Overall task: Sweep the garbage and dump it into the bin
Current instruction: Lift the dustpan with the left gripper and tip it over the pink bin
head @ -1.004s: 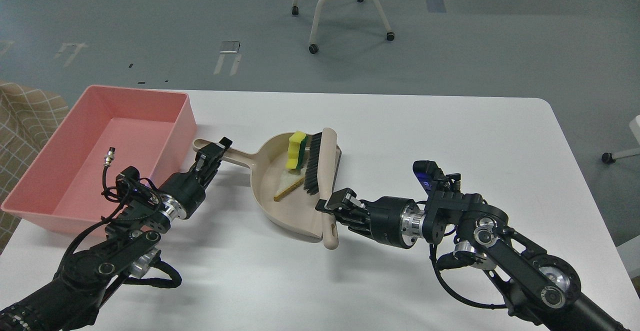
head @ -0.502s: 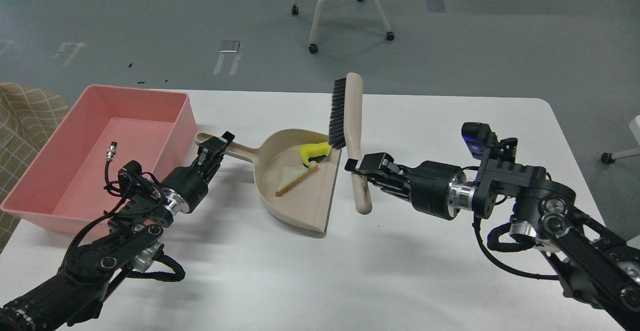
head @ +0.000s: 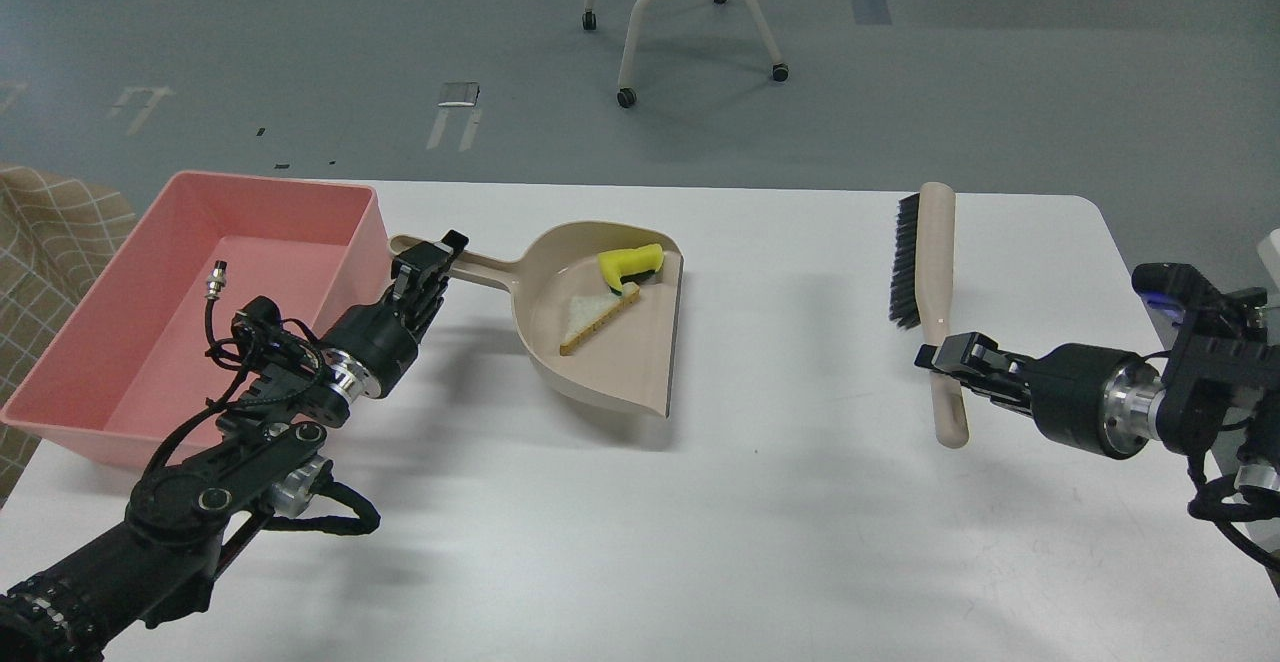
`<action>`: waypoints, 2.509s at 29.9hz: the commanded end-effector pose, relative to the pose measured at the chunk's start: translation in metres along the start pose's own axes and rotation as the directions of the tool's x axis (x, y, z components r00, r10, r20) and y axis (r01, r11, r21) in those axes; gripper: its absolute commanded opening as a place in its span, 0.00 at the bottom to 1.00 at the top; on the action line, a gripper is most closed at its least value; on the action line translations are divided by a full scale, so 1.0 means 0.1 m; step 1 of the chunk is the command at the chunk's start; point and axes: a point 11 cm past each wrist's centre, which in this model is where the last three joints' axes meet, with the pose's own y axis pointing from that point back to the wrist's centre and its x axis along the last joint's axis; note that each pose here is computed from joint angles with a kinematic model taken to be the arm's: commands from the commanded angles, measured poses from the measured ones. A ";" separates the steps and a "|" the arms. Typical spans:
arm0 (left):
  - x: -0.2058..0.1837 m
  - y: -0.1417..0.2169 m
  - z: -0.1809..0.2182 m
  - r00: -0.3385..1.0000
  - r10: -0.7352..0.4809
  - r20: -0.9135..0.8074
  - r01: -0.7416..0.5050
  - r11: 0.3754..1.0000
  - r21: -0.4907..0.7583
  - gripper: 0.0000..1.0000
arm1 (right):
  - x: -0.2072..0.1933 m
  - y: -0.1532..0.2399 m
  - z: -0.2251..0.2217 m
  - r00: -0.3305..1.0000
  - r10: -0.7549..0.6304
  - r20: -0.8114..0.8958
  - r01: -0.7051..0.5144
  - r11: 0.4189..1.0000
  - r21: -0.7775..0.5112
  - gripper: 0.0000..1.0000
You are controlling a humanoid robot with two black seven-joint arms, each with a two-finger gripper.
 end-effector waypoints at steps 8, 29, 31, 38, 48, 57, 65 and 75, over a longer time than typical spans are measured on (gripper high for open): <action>0.34 0.03 0.39 0.999 0.017 0.031 -0.014 0.997 -0.079 0.01 | -0.24 0.10 0.43 0.999 -0.046 0.012 0.047 0.992 -0.120 0.00; 1.53 0.81 0.76 0.993 0.113 -0.042 -0.113 0.994 -0.005 0.02 | -0.26 0.09 0.43 0.999 -0.048 0.019 0.050 0.992 -0.113 0.00; 1.59 0.84 0.77 0.992 0.119 -0.036 -0.119 0.993 0.000 0.02 | -0.26 0.09 0.43 0.999 -0.048 0.019 0.050 0.992 -0.113 0.00; 1.92 1.08 0.76 0.983 0.182 0.024 -0.183 0.982 0.054 0.02 | -0.24 0.09 0.42 0.999 -0.043 0.017 0.045 0.993 -0.111 0.00; 2.59 1.48 1.03 0.948 0.226 0.225 -0.257 0.960 0.116 0.01 | -0.24 0.08 0.41 0.999 -0.042 0.022 0.044 0.994 -0.102 0.00; 2.74 1.51 1.33 0.839 0.082 0.538 -0.193 0.969 0.152 0.00 | -0.25 0.04 0.36 0.999 -0.041 0.029 0.043 0.996 -0.082 0.00; 3.05 1.57 1.61 0.766 0.120 0.632 -0.254 0.959 0.126 0.00 | -0.25 0.02 0.31 0.999 -0.041 0.032 0.043 0.997 -0.062 0.00; 2.83 1.39 2.00 0.557 -0.062 0.828 -0.116 0.982 0.151 0.00 | -0.28 -0.02 0.27 0.998 -0.043 0.044 0.045 0.998 -0.042 0.00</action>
